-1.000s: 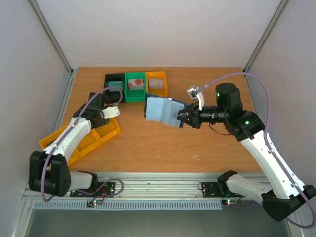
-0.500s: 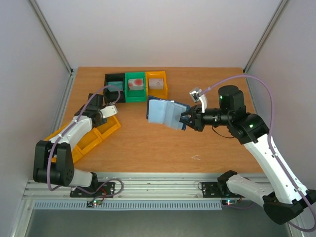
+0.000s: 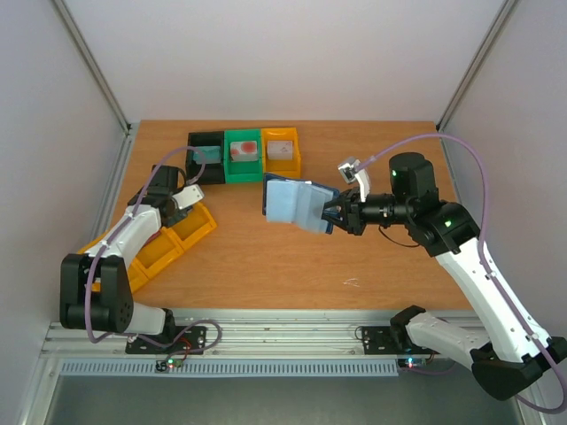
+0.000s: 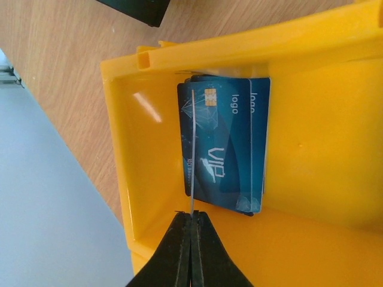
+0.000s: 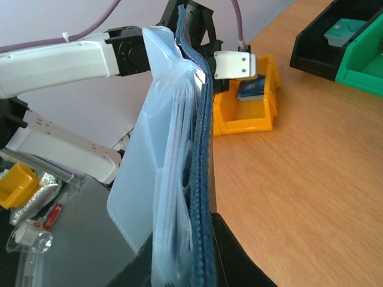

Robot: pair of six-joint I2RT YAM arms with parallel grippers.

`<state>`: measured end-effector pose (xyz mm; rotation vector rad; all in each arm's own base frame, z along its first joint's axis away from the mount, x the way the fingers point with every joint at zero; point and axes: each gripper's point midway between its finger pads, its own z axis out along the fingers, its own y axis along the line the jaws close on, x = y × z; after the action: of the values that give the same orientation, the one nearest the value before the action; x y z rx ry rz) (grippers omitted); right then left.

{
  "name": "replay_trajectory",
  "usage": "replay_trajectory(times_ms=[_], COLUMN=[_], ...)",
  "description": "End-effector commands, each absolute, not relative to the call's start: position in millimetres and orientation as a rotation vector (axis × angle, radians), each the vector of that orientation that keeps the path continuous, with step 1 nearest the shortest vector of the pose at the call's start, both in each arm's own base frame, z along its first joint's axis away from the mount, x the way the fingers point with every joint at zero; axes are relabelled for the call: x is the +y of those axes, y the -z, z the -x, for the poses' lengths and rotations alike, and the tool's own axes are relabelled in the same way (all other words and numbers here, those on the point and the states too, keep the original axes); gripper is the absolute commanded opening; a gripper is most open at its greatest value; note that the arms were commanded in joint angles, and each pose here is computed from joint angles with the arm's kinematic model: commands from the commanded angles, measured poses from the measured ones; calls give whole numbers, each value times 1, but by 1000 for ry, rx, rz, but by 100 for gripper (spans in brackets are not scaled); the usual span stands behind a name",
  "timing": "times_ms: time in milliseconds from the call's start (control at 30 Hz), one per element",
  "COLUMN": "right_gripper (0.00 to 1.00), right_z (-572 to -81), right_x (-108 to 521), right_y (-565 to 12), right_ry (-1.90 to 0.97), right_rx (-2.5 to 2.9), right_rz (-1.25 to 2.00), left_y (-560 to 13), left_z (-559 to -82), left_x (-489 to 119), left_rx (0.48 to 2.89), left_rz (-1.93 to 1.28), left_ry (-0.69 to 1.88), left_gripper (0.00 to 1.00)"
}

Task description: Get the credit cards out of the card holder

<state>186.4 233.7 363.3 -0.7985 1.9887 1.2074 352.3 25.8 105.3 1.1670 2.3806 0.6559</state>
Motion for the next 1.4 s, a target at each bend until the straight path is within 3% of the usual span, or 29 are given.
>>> replay_trajectory(times_ms=[0, 300, 333, 400, 467, 767, 867, 967, 1100, 1267, 1367], right_gripper=[1, 1, 1, 1, 1, 1, 1, 1, 1, 1, 1], right_z=[-186, -186, -186, -185, -185, -178, -178, -181, -182, -185, -188], right_x=[235, 236, 236, 237, 237, 237, 236, 235, 237, 246, 254], right_y=[-373, -371, -372, -373, -374, -378, -377, -372, -372, -376, -379], right_ry=[-1208, -1227, -1227, -1234, -1245, -1270, -1271, -1247, -1261, -1332, -1370], right_rx=[1943, 1949, 1949, 1948, 1947, 1936, 1942, 1961, 1980, 1990, 1977], right_rz=[839, 831, 829, 829, 831, 832, 829, 819, 831, 849, 851], left_y=[-96, -76, -75, -74, -75, -96, -125, -165, -244, -325, -347], left_z=[-359, -366, -367, -368, -368, -371, -363, -351, -322, -217, -168], left_x=[37, 31, 32, 33, 34, 30, 9, -14, -59, -137, -165], left_rx=[2383, 2319, 2309, 2291, 2275, 2255, 2281, 2277, 2118, 1704, 1520], left_rz=[-1119, -1168, -1171, -1179, -1193, -1157, -1105, -1044, -961, -1068, -1068], left_ry=[-718, -707, -723, -747, -761, -734, -534, -326, -13, 552, 866], left_gripper=[0, 1, 8, 37, 52, 59, 61, 69, 78, 92, 93])
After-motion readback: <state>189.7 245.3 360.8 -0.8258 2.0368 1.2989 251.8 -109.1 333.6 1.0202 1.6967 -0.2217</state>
